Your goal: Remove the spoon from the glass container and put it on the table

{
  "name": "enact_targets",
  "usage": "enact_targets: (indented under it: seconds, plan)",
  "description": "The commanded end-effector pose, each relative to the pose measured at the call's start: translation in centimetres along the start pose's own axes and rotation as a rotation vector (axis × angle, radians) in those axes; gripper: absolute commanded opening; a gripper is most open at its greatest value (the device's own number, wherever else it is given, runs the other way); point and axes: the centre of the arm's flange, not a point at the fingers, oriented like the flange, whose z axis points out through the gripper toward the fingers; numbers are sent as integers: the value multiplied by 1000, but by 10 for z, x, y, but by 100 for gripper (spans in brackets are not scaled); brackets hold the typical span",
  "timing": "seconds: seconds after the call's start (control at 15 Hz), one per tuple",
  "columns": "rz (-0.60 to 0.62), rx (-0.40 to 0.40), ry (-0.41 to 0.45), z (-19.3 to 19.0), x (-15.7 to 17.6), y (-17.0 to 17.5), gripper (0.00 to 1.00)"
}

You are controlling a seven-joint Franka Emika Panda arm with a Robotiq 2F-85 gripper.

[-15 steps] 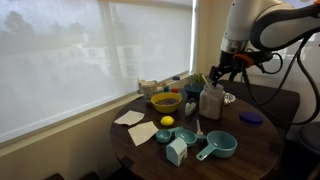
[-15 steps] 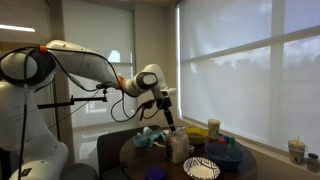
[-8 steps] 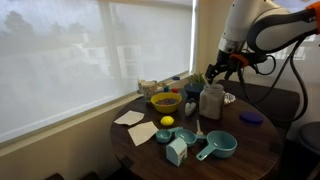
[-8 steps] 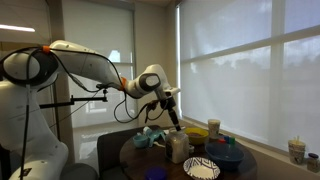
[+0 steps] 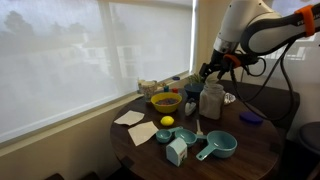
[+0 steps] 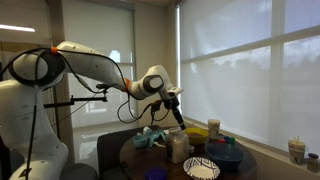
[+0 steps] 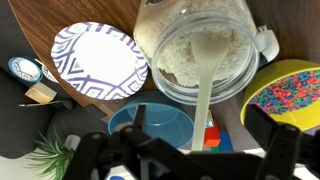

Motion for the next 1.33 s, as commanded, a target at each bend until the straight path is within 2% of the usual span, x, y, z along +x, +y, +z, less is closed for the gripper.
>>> enact_targets:
  seconds: [0.0,0.27,0.33,0.47,0.6,0.67,0.73,0.93,1.07,1.13,1.27]
  plan:
    - [0,13,21,10,12,-12,99]
    - [0,14,40,16,17,-15,79]
    - [-3,15,41,17,18,-15,64]
    - [3,19,26,20,19,-16,49]
    - [1,16,25,22,19,-17,44]
    - [1,16,24,23,19,-17,29]
    - [7,18,17,24,19,-17,20]
    - [10,19,18,25,19,-18,1]
    - [18,16,23,24,19,-17,0]
    - [20,14,28,23,20,-16,3]
    - [22,13,43,19,21,-16,3]
